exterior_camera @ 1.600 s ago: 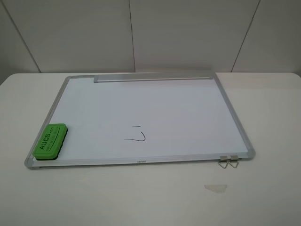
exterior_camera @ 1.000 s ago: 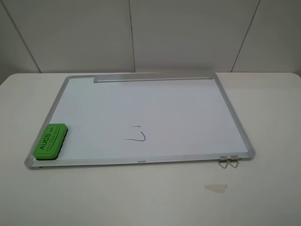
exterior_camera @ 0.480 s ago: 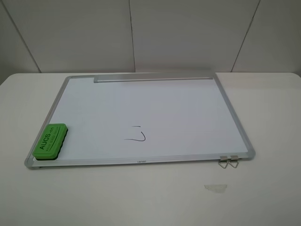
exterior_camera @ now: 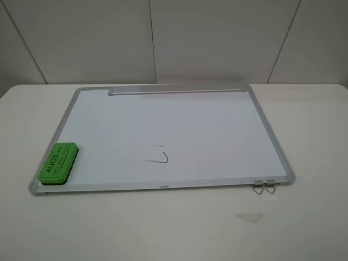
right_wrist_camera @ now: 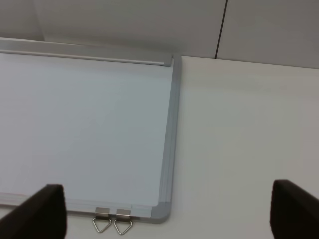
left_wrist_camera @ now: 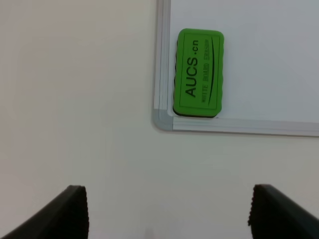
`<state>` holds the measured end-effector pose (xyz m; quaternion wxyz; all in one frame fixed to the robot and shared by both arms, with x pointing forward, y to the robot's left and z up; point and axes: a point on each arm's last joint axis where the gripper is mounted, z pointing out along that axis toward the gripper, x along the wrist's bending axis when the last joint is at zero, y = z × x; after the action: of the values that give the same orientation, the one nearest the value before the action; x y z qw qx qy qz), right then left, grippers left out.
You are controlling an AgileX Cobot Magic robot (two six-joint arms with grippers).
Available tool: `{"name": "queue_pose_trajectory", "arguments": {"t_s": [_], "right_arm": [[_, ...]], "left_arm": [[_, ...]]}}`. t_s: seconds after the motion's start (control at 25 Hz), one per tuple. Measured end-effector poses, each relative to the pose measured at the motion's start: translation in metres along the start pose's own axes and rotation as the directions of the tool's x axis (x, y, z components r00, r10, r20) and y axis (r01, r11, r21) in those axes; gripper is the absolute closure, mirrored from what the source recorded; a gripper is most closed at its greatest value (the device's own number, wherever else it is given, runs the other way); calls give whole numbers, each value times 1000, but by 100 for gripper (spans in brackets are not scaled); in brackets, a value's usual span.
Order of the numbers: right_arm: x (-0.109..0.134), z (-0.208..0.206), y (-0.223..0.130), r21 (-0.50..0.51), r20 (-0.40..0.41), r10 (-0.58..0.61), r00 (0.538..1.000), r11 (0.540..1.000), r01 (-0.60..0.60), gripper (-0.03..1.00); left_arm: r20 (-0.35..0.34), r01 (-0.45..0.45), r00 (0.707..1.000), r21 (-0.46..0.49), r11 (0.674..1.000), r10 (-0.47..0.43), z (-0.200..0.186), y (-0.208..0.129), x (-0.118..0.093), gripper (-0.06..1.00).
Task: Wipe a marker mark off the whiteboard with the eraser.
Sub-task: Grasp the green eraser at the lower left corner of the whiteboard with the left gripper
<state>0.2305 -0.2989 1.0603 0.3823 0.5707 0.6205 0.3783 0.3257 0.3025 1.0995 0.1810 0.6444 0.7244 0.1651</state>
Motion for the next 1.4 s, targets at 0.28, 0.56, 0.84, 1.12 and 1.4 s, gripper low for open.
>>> {"name": "queue_pose_trajectory", "arguments": {"t_s": [0.28,0.56,0.84,1.12,1.4], "right_arm": [[0,0,0,0,0,0,1000,1000,0,15],[0,0,0,0,0,0,1000,1000,0,15],[0,0,0,0,0,0,1000,1000,0,15],[0,0,0,0,0,0,1000,1000,0,15],[0,0,0,0,0,0,1000,1000,0,15]], "left_arm": [[-19,-6,1000,197,980,10,39,43,-4,27],[-18,-4,1000,252,968,9,86,69,-8,27],[21,35,999,305,952,-44,134,84,-15,27],[29,73,996,351,934,-89,184,92,-18,27],[52,70,994,420,905,-101,228,88,-21,27]]}}
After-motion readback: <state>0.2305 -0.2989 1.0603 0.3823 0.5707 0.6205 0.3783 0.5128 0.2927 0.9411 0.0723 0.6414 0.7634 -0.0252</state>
